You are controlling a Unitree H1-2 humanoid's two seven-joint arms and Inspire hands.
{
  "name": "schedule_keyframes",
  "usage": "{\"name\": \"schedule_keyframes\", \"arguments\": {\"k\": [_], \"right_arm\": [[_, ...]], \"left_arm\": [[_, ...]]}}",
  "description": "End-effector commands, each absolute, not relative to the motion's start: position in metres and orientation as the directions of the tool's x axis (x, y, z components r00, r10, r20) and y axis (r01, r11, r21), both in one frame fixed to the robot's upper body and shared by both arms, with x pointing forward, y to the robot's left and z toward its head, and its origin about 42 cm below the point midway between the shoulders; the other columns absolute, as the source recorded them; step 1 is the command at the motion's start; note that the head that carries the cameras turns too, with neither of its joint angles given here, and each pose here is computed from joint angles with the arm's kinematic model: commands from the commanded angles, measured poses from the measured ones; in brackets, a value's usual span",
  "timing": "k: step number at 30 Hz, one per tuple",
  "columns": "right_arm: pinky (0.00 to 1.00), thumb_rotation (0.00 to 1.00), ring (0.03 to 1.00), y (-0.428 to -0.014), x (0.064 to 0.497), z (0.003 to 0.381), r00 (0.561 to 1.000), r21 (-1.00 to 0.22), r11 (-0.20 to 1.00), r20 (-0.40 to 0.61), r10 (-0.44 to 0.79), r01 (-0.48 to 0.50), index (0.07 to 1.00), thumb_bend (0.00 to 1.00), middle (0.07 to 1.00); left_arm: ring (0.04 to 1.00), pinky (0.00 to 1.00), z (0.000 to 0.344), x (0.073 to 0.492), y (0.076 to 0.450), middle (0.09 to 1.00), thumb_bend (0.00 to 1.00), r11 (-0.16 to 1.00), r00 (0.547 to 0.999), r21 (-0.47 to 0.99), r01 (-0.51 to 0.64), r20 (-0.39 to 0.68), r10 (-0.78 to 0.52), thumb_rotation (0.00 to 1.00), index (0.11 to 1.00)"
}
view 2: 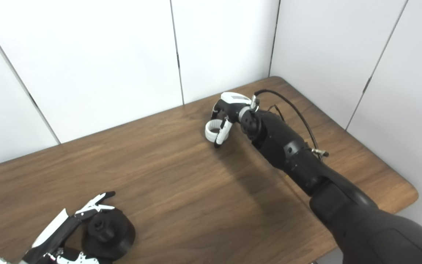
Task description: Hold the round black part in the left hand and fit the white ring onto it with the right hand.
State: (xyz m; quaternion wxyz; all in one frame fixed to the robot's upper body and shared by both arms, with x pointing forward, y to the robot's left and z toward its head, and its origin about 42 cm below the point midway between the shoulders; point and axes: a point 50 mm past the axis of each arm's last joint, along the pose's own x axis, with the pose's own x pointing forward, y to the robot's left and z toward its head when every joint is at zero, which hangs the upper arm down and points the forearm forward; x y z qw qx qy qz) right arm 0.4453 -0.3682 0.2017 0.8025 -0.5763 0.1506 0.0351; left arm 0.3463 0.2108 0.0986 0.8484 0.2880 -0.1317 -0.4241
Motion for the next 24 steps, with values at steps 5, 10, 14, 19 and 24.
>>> {"name": "schedule_keyframes", "arguments": {"k": [5, 10, 14, 19, 24], "right_arm": [[0.82, 0.13, 0.851, -0.372, 0.452, 0.225, 0.977, -0.95, 0.274, -0.184, -0.109, -0.149, 0.484, 0.52, 0.793], [0.81, 0.13, 0.84, -0.372, 0.45, 0.226, 0.98, -0.953, 0.271, -0.169, -0.105, -0.135, 0.483, 0.52, 0.784], [0.76, 0.13, 0.806, -0.372, 0.448, 0.228, 0.983, -0.956, 0.266, -0.154, -0.097, -0.123, 0.483, 0.52, 0.775], [0.72, 0.13, 0.807, -0.365, 0.443, 0.236, 0.991, -0.958, 0.263, -0.128, -0.049, -0.111, 0.483, 0.52, 0.774], [0.76, 0.13, 0.84, -0.355, 0.438, 0.246, 0.994, -0.961, 0.255, -0.106, 0.003, -0.103, 0.482, 0.52, 0.783]], "left_arm": [[1.0, 0.98, 0.07, 0.328, 0.236, 0.973, 0.52, 0.373, 0.575, 0.585, 0.72, -0.203, -0.792, 0.06, 0.483], [1.0, 0.98, 0.069, 0.327, 0.236, 0.973, 0.52, 0.373, 0.573, 0.58, 0.724, -0.204, -0.794, 0.06, 0.483], [1.0, 0.98, 0.07, 0.328, 0.235, 0.973, 0.52, 0.367, 0.572, 0.585, 0.723, -0.208, -0.794, 0.06, 0.483], [1.0, 0.96, 0.07, 0.327, 0.234, 0.973, 0.52, 0.369, 0.574, 0.587, 0.721, -0.207, -0.792, 0.06, 0.483], [1.0, 0.97, 0.07, 0.328, 0.232, 0.978, 0.52, 0.367, 0.572, 0.582, 0.725, -0.213, -0.792, 0.06, 0.483]]}}
